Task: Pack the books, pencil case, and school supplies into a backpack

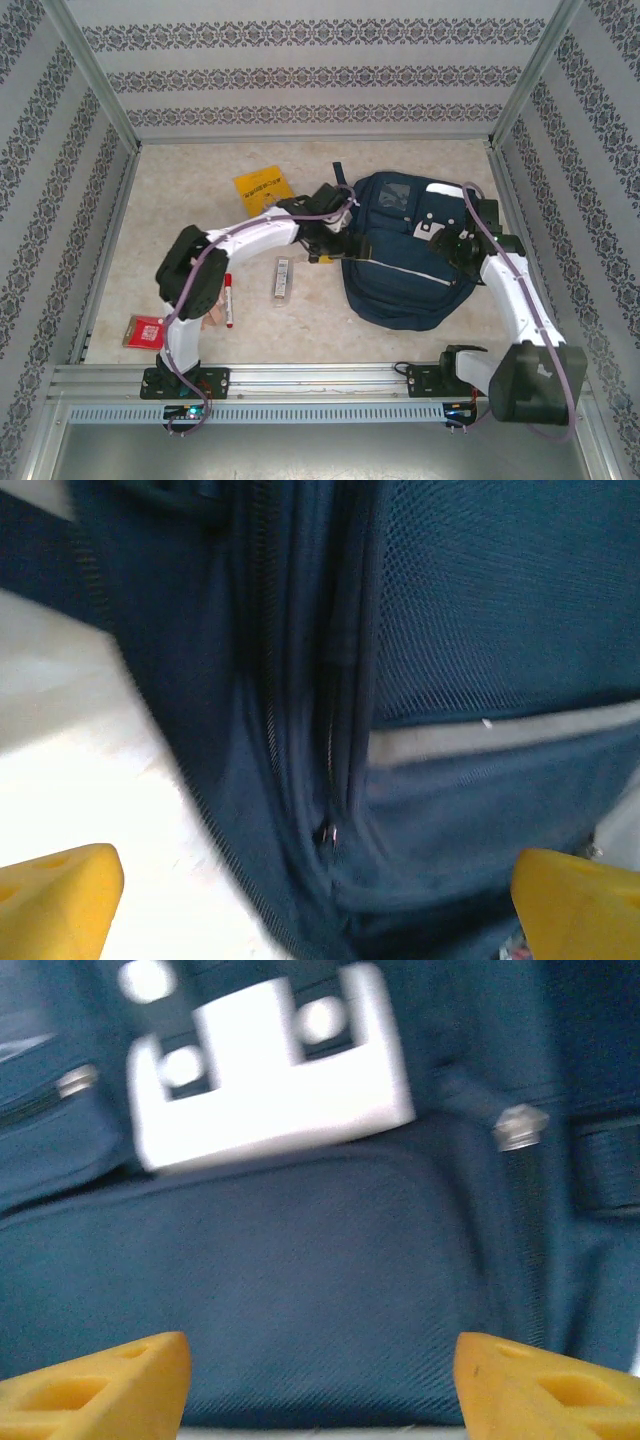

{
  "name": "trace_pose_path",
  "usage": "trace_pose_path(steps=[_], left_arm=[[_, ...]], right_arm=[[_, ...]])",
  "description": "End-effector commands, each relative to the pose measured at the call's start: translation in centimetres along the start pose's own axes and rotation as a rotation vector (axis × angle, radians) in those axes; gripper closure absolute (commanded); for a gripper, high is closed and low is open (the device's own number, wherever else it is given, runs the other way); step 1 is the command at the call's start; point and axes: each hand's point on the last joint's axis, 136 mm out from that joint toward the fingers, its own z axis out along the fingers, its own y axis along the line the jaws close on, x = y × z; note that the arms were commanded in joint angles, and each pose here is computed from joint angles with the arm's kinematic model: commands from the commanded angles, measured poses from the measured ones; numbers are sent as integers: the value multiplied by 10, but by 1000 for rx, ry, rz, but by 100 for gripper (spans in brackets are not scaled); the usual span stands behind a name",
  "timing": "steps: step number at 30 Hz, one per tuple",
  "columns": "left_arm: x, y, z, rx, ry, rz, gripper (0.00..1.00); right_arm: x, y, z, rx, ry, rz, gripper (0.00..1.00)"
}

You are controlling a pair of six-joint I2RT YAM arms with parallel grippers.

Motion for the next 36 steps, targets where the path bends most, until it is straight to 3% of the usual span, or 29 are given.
trace_pose_path(steps=[1,3,7,11,16,19,23,30,36], left_arm=[[-4,-10,23,-27,-48,-44,1],[6,-9,32,-50,-40,-47,1],[37,2,37,-66,7,-30,1],[75,10,29,1,76,-17,0],[107,24,9,-35,108,40,1],[108,33,-17,-141,108,169,1],[87,37,-71,-317,19,378,1],[68,-14,-102,-176,-94,534,1],[27,-55,-78,-93,-185,608,7]], right_arm=[[-13,-41,18,167,-37,26,28],[-7,-39,33,129,28,55,29],[5,4,63,-105,129,-16,38],[8,56,67,-229,141,-227,41],[9,103,67,-317,150,-394,41],[-5,94,66,-222,100,-328,39],[-24,71,46,-134,10,-207,36],[-42,23,19,-84,-91,23,33],[-42,5,14,-100,-104,145,32]])
